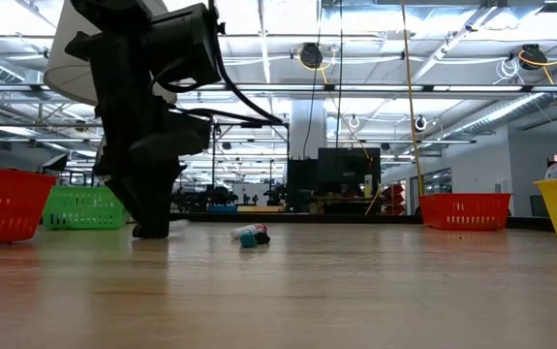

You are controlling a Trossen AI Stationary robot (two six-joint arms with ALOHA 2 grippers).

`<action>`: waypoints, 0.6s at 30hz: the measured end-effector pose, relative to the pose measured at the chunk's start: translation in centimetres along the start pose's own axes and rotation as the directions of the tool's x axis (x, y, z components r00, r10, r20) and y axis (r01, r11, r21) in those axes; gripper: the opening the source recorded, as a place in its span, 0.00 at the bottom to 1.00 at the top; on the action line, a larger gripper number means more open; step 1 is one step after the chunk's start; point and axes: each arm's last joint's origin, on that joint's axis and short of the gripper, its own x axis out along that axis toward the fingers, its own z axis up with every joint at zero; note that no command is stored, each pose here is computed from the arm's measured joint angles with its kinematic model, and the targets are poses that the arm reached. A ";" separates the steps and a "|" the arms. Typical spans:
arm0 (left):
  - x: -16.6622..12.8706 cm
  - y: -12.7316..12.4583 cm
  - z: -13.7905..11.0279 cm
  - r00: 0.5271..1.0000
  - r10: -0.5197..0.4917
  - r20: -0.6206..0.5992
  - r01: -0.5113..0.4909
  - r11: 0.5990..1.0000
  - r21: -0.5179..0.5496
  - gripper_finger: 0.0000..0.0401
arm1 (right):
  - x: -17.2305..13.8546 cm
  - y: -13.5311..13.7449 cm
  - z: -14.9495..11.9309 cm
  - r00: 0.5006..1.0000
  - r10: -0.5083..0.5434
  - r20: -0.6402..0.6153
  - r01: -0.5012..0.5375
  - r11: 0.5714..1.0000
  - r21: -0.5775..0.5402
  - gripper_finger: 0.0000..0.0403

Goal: Pick & Place Markers
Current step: Put the black highlighter pen into the yellow basket

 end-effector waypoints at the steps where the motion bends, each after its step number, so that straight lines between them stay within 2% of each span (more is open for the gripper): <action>1: 0.4 0.0 0.0 1.000 0.010 -0.008 -0.009 1.000 0.007 0.37 | 0.0 0.0 0.0 1.000 0.000 0.000 0.000 1.000 0.002 0.36; 5: 1.5 -0.1 -0.1 0.999 0.036 -0.029 -0.036 0.999 0.007 0.37 | 0.0 0.0 0.0 1.000 0.000 -0.001 0.000 1.000 0.008 0.36; 10: 1.5 -0.1 -0.1 0.999 0.026 -0.038 -0.027 0.999 -0.022 0.35 | 0.0 0.0 0.0 1.000 0.000 -0.002 0.000 1.000 0.007 0.36; 13: 1.4 -0.1 -0.2 0.999 0.014 -0.043 -0.015 1.000 -0.009 0.26 | 0.0 0.0 0.0 1.000 0.000 -0.002 0.000 1.000 0.007 0.35; 16: 1.4 -0.2 -0.2 0.999 0.003 -0.044 -0.001 0.999 0.046 0.09 | 0.0 0.0 0.0 1.000 0.000 -0.002 0.000 1.000 0.008 0.35; 18: 1.4 -0.2 -0.1 0.999 -0.001 -0.035 0.004 0.996 0.094 0.08 | 0.0 0.0 0.0 1.000 0.000 -0.002 0.000 1.000 0.008 0.36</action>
